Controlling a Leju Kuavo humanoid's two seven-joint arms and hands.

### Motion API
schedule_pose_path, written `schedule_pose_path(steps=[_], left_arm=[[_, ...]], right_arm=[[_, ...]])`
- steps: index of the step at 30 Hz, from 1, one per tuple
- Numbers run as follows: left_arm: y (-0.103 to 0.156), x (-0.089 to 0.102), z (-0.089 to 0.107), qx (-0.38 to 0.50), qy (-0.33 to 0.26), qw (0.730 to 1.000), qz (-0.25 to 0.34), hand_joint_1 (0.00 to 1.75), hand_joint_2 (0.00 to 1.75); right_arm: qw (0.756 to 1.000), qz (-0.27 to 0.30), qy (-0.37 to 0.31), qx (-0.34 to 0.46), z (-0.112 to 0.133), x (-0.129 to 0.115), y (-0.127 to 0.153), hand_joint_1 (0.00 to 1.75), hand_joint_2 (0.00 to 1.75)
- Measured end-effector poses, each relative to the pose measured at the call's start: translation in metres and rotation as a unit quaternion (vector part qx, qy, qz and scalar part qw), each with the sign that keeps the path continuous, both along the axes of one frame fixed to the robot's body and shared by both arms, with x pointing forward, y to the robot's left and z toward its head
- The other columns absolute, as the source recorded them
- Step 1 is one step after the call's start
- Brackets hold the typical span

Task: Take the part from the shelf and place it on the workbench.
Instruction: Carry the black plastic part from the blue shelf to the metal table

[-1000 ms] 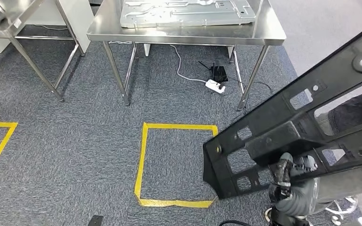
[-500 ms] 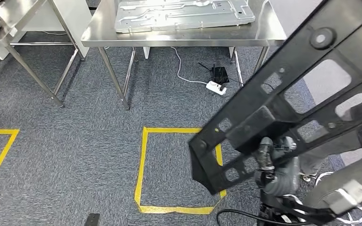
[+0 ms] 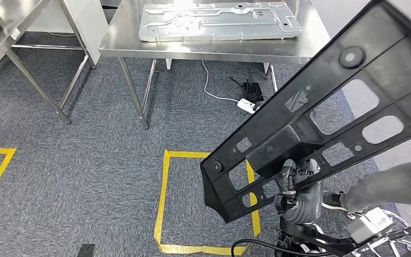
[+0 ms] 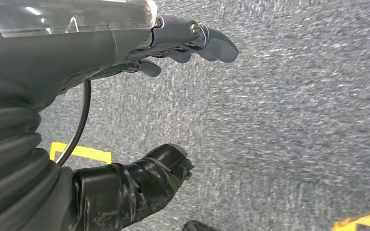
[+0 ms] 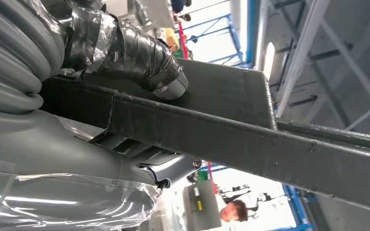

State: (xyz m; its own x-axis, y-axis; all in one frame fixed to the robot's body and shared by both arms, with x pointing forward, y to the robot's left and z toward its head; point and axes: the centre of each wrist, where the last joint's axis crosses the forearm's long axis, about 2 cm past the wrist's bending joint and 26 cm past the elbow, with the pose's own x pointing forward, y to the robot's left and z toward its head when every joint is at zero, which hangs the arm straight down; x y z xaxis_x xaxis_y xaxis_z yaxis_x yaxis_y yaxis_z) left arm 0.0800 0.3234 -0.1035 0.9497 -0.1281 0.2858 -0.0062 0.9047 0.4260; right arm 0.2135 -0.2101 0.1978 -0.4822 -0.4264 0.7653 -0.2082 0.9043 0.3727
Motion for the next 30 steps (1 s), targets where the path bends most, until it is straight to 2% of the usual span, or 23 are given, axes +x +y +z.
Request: schedule_pose_path(steps=[7, 14, 17, 26, 30], left_arm=[[-0.005, 0.0, 0.0, -0.007, -0.017, 1.0, -0.001, 0.0, 1.75], [-0.001, 0.009, 0.002, 0.003, -0.059, 0.998, 0.005, 0.0, 1.75], [0.001, 0.011, 0.002, 0.0, -0.058, 0.998, 0.016, 0.0, 1.75], [0.002, 0.0, 0.0, -0.01, -0.065, 0.998, 0.019, 0.0, 1.75], [0.001, 0.0, 0.0, -0.014, -0.065, 0.998, 0.018, 0.0, 1.75]], right_arm=[[1.0, 0.009, 0.004, -0.004, -0.006, 0.004, 0.002, 1.75, 1.75], [0.999, 0.037, -0.027, -0.003, 0.007, 0.021, 0.011, 1.75, 1.75], [0.999, 0.049, -0.022, -0.007, 0.01, 0.03, 0.014, 1.75, 1.75], [0.997, 0.069, -0.02, -0.018, 0.011, 0.044, 0.017, 1.75, 1.75], [0.998, 0.059, -0.013, -0.033, 0.01, 0.044, 0.017, 1.75, 1.75]])
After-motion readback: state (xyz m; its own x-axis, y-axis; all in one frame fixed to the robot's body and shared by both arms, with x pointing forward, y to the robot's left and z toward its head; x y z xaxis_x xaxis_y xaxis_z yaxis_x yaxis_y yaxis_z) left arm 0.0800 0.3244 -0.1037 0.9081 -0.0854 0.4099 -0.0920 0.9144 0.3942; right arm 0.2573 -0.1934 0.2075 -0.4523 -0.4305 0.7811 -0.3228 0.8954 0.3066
